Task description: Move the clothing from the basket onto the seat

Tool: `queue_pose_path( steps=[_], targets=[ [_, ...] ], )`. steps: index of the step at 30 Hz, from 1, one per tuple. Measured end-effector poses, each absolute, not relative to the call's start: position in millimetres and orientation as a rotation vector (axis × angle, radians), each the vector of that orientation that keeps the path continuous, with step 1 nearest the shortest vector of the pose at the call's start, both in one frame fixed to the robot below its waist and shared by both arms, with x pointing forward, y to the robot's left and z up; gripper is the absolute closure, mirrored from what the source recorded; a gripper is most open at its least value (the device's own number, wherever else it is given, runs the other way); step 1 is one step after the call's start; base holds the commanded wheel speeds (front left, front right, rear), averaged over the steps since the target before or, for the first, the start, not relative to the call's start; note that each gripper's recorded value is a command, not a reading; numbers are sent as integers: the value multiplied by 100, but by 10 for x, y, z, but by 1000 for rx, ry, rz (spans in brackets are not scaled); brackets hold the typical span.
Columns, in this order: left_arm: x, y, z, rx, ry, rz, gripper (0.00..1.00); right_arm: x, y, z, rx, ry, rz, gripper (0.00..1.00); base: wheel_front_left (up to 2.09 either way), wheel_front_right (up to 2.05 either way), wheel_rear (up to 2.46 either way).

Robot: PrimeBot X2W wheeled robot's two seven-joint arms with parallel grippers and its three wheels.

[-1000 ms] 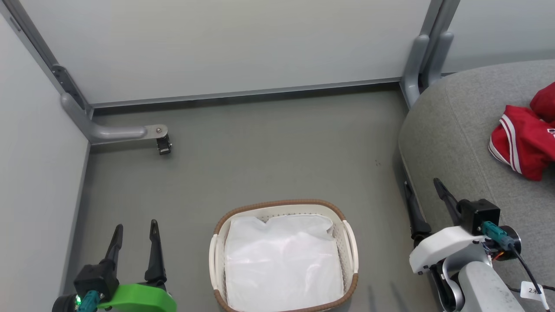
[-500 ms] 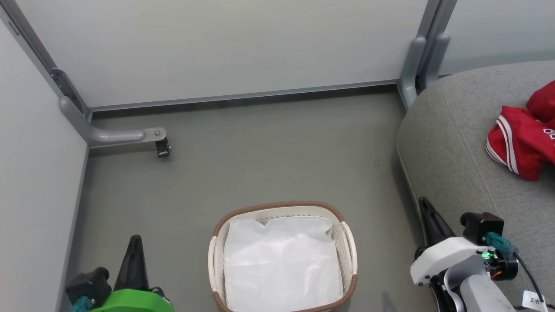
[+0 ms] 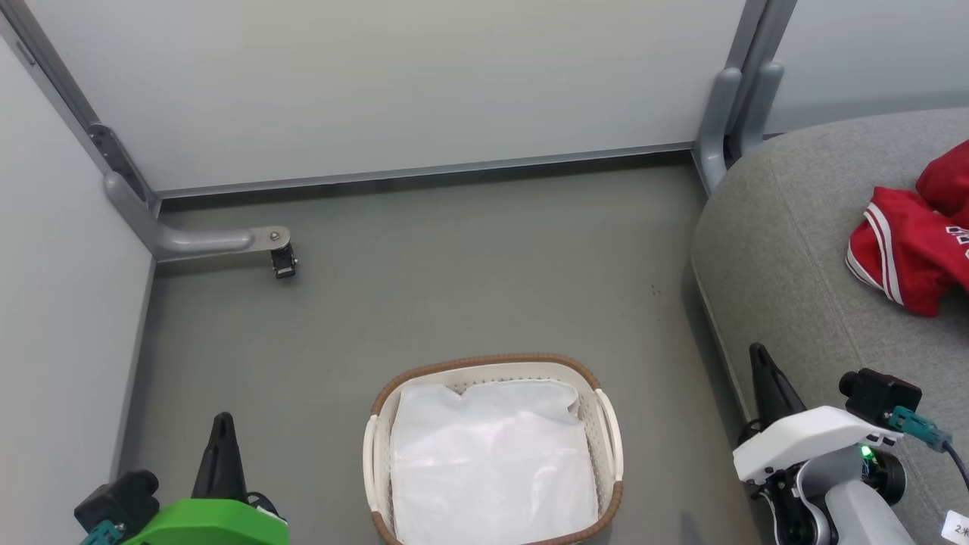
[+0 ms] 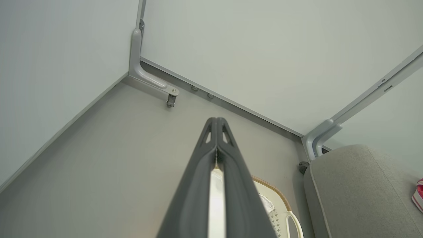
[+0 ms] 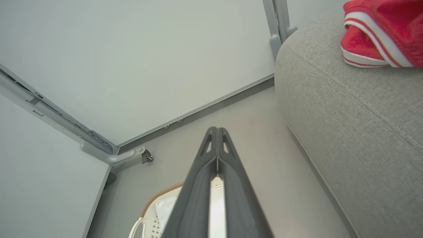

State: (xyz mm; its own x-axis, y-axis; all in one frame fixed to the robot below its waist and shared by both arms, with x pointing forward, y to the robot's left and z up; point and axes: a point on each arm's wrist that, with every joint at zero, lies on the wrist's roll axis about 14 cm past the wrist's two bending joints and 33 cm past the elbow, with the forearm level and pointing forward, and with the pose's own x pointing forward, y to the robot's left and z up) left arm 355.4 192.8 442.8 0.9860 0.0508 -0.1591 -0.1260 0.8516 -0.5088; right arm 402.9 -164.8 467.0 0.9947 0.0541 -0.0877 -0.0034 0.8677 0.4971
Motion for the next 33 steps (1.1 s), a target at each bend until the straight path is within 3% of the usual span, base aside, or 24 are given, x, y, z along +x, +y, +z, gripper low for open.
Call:
queue_pose_path(
  steps=[33],
  targets=[
    [3684,1989,4584,-976,112,123,100,3992,-1825,4766,962,90,-43,100,0,0,0]
  ],
)
